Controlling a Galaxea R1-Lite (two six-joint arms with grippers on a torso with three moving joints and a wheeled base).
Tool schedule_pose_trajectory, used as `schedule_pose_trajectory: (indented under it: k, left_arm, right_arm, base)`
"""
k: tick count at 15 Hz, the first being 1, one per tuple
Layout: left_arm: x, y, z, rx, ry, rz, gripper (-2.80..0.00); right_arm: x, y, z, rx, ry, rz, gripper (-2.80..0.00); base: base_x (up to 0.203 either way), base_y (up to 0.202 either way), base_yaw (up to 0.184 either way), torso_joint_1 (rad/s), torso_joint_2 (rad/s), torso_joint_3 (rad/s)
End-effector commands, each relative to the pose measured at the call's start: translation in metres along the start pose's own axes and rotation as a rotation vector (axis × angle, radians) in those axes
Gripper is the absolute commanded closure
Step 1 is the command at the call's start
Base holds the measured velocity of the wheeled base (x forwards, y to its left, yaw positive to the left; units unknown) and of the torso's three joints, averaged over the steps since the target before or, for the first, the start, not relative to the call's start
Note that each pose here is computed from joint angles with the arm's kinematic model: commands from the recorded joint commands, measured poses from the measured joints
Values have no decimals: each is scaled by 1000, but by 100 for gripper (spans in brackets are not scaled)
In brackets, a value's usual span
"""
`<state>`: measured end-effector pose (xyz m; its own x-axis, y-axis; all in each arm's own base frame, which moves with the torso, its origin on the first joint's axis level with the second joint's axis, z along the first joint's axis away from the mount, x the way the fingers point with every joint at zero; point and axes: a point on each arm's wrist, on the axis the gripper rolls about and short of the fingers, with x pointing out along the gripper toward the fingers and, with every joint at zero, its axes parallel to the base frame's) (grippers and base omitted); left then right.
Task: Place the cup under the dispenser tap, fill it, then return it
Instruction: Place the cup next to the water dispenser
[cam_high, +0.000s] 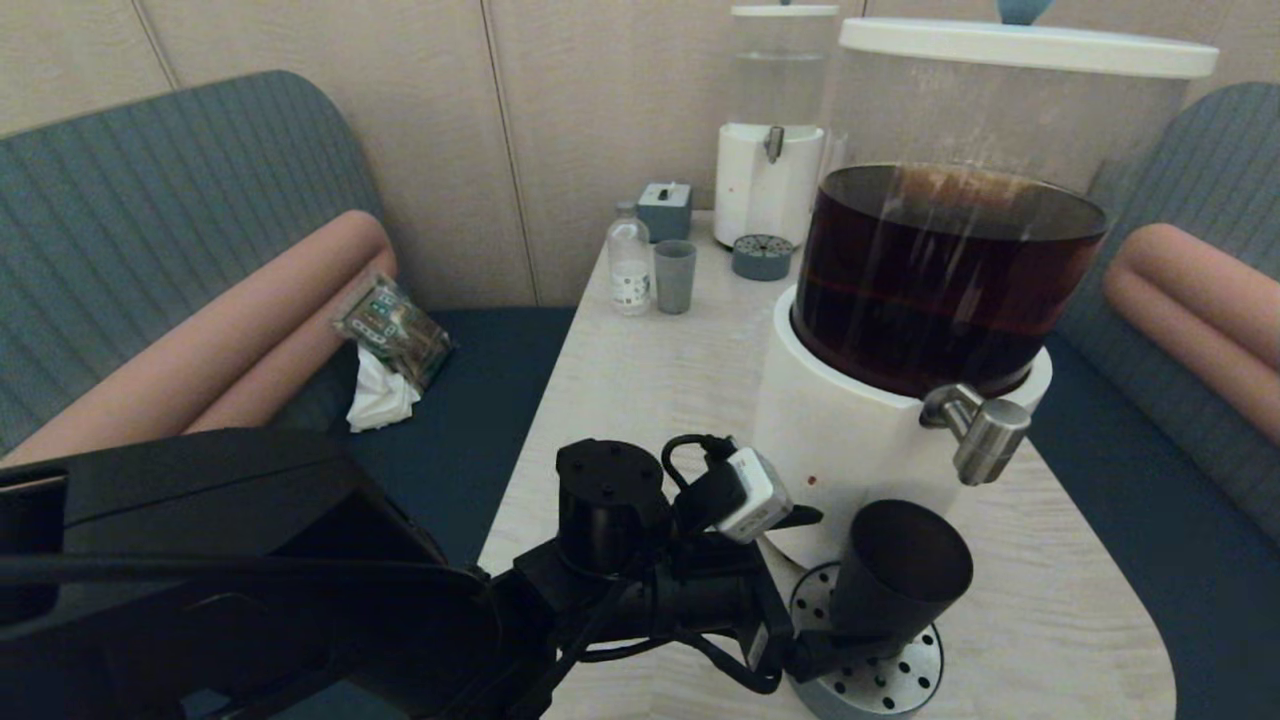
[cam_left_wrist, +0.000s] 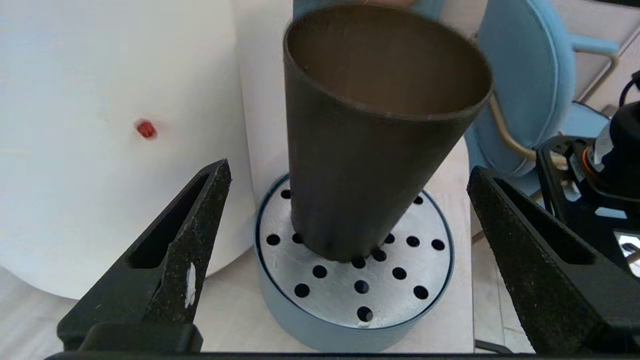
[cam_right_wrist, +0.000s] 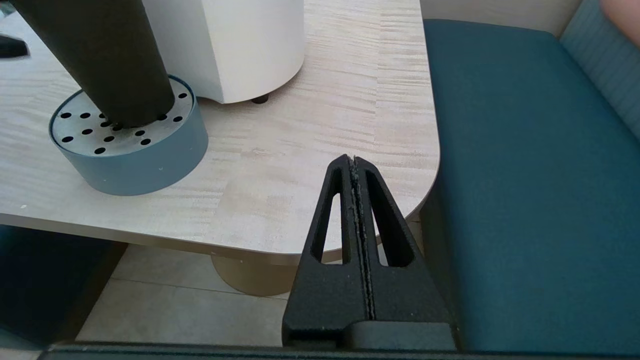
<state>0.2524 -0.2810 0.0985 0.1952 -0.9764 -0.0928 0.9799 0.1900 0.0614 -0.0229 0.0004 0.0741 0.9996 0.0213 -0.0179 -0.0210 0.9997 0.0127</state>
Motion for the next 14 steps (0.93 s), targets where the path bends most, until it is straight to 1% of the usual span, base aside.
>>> schedule_pose_trajectory:
  k: [1,9,11,14]
  left_arm:
    - [4,-1,-3,0,1,-7,-280]
    - [26,3,-2,16,-24,13,-280]
    - [27,4,-2,14,-17,34,-280]
    - [28,4,-4,11,-14,35,-280]
  right_arm:
    - [0,0,0,0,1,0,0]
    - [0,0,0,0,1,0,0]
    - [0,0,0,0,1,0,0]
    - [0,0,0,0,1,0,0]
  base:
    - [0,0,0,0,0,0]
    - [0,0,0,0,0,0]
    - [0,0,0,0,0,0]
    - [0,0,0,0,0,0]
